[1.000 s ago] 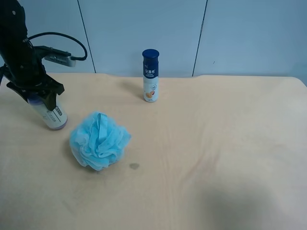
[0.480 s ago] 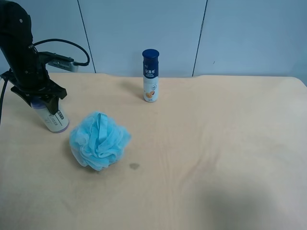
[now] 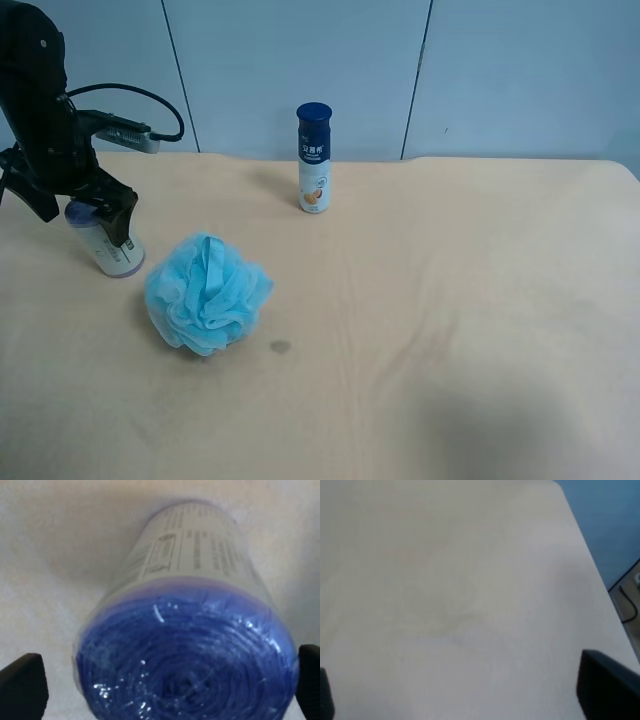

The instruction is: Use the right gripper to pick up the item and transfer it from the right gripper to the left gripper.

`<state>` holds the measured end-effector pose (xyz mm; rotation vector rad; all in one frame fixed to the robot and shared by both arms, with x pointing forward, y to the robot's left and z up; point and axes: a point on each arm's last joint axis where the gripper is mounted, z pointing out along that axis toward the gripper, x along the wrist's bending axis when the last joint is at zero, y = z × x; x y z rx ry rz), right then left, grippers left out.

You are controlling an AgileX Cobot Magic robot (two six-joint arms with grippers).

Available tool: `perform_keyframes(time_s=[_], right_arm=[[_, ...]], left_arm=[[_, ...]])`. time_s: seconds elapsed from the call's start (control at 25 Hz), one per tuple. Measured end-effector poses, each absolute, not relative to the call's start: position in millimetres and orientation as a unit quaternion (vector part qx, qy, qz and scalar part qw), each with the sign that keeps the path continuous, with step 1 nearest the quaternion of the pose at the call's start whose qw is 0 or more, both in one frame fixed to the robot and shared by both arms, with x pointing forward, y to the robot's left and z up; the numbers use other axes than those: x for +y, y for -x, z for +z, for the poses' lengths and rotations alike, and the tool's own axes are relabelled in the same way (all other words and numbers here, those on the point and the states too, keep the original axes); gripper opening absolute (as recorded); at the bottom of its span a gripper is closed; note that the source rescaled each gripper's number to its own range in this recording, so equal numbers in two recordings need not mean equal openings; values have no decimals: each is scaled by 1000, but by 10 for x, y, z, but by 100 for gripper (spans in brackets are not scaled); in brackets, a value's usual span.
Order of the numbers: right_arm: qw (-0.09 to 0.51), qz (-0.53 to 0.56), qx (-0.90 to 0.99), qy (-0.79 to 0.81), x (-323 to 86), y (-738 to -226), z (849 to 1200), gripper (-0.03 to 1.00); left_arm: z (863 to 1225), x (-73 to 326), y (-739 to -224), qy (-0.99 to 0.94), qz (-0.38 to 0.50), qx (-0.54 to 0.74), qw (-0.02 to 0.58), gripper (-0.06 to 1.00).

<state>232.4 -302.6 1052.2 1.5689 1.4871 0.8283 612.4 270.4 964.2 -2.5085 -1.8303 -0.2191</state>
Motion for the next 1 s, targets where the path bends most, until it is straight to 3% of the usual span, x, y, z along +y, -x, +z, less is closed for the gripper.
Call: perform_keyframes(time_s=[0.24, 0.76, 1.0], right_arm=[[402, 328, 588, -621, -3026, -2324, 10522, 85], [402, 328, 588, -621, -3026, -2324, 10522, 85], [402, 328, 588, -621, -3026, -2324, 10522, 85]], left_arm=[[9686, 2709, -6101, 805, -69, -589, 16, 98], [10251, 2665, -5893, 789, -84, -606, -50, 99], [10692, 2575, -5686, 800, -90, -578, -135, 99]])
